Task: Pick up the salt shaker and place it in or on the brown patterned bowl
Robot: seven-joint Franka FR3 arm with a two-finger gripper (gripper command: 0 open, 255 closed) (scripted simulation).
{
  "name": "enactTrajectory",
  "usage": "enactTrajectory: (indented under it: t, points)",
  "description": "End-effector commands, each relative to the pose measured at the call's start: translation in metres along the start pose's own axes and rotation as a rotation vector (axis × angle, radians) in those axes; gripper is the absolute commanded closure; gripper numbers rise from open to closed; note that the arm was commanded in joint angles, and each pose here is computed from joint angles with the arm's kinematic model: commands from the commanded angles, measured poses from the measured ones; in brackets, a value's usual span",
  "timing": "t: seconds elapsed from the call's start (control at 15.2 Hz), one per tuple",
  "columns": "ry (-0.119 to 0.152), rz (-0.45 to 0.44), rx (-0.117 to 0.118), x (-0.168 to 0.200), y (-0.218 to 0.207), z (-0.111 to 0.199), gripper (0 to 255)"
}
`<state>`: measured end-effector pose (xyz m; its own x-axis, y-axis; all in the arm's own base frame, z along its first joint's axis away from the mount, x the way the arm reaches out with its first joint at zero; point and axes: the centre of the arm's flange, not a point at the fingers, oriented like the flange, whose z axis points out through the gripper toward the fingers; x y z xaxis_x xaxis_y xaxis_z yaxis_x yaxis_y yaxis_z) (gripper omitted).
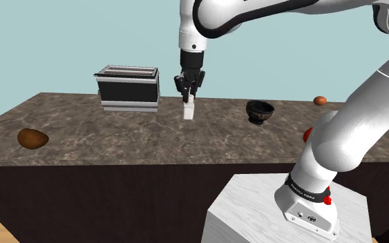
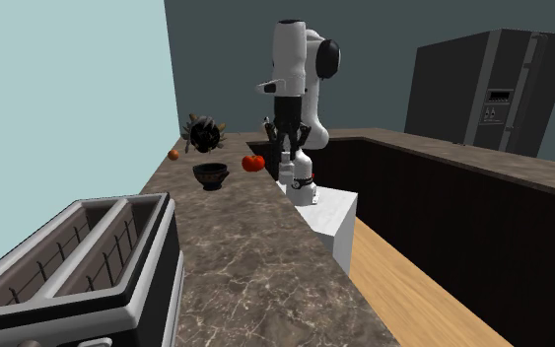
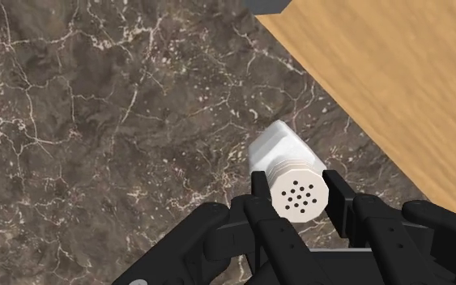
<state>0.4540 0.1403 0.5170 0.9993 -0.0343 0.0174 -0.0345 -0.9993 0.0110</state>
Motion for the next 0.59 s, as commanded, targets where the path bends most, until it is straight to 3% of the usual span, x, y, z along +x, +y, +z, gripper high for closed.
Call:
enactTrajectory:
  t: [0.0,0.2,0.53]
  points:
    - [0.0,0.0,0.0,0.0,0.0,-0.012,255]
    - [0.0,0.0,0.0,0.0,0.0,-0.025,255]
    - [0.0,0.0,0.0,-0.019,0.063,-0.031,255]
